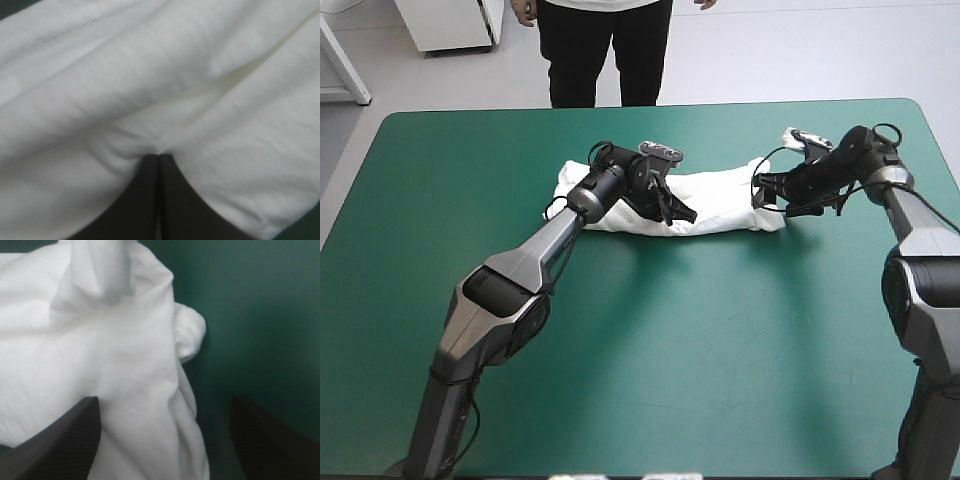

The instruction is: Fold the cloth

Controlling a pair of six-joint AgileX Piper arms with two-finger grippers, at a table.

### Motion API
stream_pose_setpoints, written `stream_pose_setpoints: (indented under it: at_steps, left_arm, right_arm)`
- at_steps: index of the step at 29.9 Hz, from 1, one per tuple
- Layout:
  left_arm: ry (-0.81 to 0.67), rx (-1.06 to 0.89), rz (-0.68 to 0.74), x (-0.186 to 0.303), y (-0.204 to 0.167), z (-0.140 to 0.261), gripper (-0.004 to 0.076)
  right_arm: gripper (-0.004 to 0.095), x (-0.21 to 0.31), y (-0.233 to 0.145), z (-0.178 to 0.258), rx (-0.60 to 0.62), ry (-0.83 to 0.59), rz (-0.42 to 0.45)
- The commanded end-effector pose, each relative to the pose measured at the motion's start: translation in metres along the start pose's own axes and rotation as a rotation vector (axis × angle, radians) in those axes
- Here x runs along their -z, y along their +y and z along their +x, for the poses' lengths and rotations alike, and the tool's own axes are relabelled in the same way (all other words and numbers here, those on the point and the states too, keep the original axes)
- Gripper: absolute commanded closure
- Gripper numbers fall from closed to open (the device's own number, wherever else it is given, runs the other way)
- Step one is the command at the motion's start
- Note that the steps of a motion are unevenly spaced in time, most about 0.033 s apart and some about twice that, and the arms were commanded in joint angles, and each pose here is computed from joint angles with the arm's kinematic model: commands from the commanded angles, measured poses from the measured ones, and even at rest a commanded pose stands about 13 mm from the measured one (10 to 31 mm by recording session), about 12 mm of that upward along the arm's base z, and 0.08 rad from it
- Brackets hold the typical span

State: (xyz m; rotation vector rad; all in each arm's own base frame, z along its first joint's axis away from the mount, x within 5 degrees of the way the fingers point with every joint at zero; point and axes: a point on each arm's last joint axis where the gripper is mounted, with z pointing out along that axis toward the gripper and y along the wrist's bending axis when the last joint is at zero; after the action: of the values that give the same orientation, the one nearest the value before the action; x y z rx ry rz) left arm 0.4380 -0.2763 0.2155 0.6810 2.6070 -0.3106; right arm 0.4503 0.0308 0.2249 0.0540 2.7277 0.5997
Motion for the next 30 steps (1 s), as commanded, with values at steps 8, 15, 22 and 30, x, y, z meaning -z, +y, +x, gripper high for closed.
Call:
stream_pose_setpoints:
  at_steps: [8,15,22,30]
  left_arm:
    - [-0.057,-0.001,0.026,0.032,-0.009,-0.01,0.0734]
    - [-0.055,-0.001,0.026,0.032,-0.009,-0.01,0.0734]
    - [-0.059,-0.001,0.026,0.032,-0.009,-0.01,0.0734]
    - [-0.059,-0.001,0.026,0.032,-0.009,-0.01,0.0734]
  right_arm:
    - [0.0554,-0.012,0.029,-0.005,0.005,-0.055,-0.136]
    - [0.0917,0.006,0.038,-0.008,0.039,-0.098,-0.153]
    - [0.0917,0.047,0.082,-0.002,0.155,-0.169,-0.205]
    - [0.0917,0.09,0.138,0.012,0.26,-0.29,-0.281]
